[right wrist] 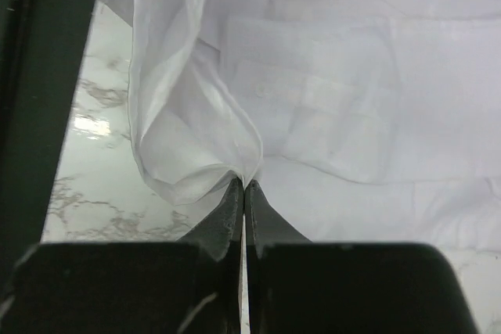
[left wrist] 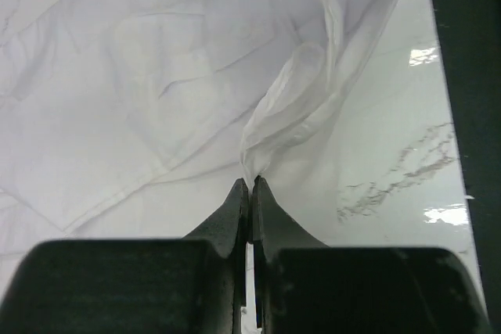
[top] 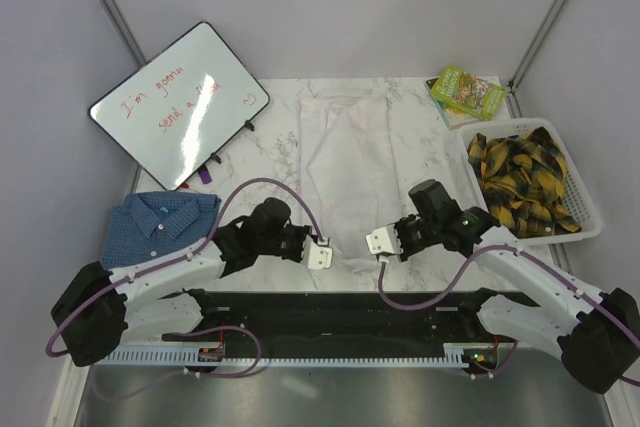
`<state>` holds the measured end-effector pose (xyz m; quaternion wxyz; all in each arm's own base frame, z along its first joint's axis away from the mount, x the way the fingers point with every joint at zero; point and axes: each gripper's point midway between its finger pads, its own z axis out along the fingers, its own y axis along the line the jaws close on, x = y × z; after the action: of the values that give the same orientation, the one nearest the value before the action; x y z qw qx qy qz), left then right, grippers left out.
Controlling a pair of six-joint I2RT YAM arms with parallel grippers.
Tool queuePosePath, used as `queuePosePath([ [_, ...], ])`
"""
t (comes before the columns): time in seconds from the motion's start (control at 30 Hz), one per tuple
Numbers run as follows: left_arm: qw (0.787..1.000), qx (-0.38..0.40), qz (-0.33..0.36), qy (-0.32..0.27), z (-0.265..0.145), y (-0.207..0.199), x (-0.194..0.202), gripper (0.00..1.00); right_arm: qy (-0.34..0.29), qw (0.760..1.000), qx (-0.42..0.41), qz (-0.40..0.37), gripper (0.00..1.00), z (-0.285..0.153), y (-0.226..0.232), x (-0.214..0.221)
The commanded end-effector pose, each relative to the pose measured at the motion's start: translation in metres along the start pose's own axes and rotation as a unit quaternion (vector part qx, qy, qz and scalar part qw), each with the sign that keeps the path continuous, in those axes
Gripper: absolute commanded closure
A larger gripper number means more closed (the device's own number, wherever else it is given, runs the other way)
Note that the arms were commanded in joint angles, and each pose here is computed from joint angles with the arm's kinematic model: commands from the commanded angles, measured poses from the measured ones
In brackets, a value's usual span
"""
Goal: Fold and stack the long sleeve shirts
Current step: Fold the shirt
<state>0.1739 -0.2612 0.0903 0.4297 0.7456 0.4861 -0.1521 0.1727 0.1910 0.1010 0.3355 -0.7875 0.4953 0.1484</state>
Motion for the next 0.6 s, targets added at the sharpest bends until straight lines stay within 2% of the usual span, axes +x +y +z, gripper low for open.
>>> queuePosePath([
  [0.0, 0.998, -0.050, 0.021, -0.034, 0.003, 0.058, -0.011, 0.98, -0.010, 0.999, 0.044, 0.001, 1.00, -0.010, -0.041, 0.005],
  [0.27, 0.992, -0.114, 0.035, -0.030, 0.007, 0.151, 0.010, 0.98, 0.005, 0.995, 0.101, 0.012, 1.00, -0.017, -0.137, 0.044],
  [0.3, 0.993, -0.115, 0.032, -0.017, 0.012, 0.158, 0.027, 0.98, 0.004, 0.993, 0.115, 0.005, 1.00, -0.022, -0.155, 0.043],
  [0.37, 0.990, -0.132, 0.044, -0.017, 0.012, 0.182, 0.032, 0.98, 0.008, 0.993, 0.113, 0.014, 1.00, -0.012, -0.171, 0.061],
  [0.4, 0.991, -0.129, 0.037, -0.004, 0.018, 0.187, 0.051, 0.98, 0.010, 0.994, 0.112, 0.013, 1.00, -0.006, -0.183, 0.069],
  [0.43, 0.989, -0.137, 0.045, -0.005, 0.018, 0.200, 0.052, 0.98, 0.012, 0.992, 0.121, 0.013, 1.00, -0.005, -0.193, 0.076],
  [0.57, 0.989, -0.141, 0.042, 0.025, 0.030, 0.222, 0.093, 0.98, 0.021, 0.992, 0.118, 0.029, 1.00, 0.015, -0.214, 0.103],
])
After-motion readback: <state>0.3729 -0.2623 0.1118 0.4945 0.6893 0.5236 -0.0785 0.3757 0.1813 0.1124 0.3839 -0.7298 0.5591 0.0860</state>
